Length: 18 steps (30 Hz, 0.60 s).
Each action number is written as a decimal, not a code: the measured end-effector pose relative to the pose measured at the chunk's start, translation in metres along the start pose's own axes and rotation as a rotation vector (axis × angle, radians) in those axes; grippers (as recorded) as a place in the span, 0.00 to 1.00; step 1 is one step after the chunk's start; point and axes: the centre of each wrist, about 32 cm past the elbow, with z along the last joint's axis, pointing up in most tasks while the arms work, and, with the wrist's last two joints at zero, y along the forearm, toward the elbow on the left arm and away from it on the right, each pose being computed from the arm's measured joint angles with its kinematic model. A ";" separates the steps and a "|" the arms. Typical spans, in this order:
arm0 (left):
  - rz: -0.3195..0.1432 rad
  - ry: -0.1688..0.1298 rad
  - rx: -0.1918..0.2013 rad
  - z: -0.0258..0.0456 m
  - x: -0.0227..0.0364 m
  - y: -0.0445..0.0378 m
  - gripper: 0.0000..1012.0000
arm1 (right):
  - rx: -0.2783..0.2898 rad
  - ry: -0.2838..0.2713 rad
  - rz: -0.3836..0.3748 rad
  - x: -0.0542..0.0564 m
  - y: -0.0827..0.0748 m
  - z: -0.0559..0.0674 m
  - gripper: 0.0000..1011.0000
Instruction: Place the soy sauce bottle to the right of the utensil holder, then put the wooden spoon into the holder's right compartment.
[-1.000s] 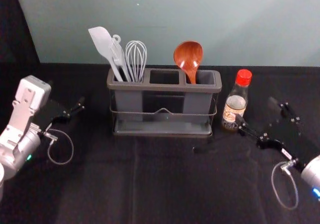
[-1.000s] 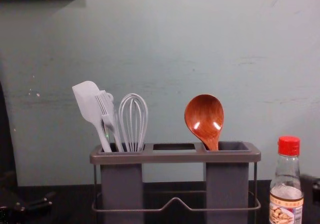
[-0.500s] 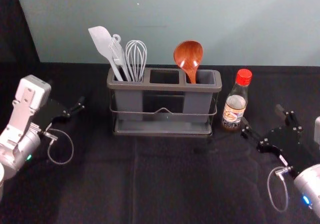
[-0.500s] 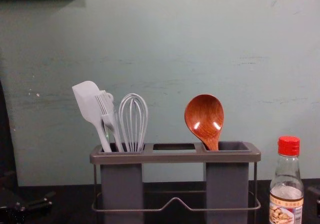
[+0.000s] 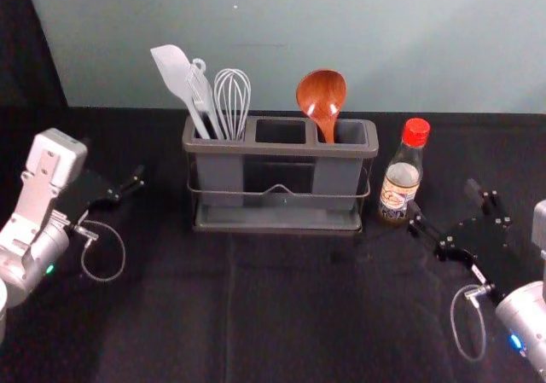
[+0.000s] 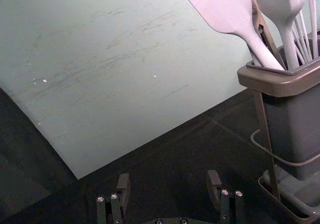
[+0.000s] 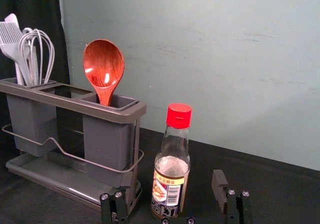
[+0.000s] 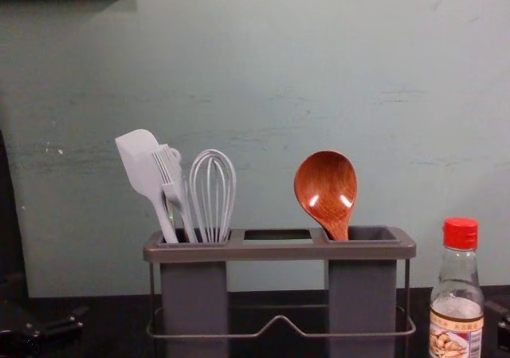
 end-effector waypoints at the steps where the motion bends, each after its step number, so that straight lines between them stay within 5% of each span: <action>1: 0.000 0.000 0.000 0.0000 0.0000 0.0000 0.99 | 0.000 0.000 0.000 0.000 0.000 0.000 0.99; 18: 0.000 0.000 0.000 0.0000 0.0000 0.0000 0.99 | 0.001 -0.002 0.001 0.000 0.000 0.001 0.99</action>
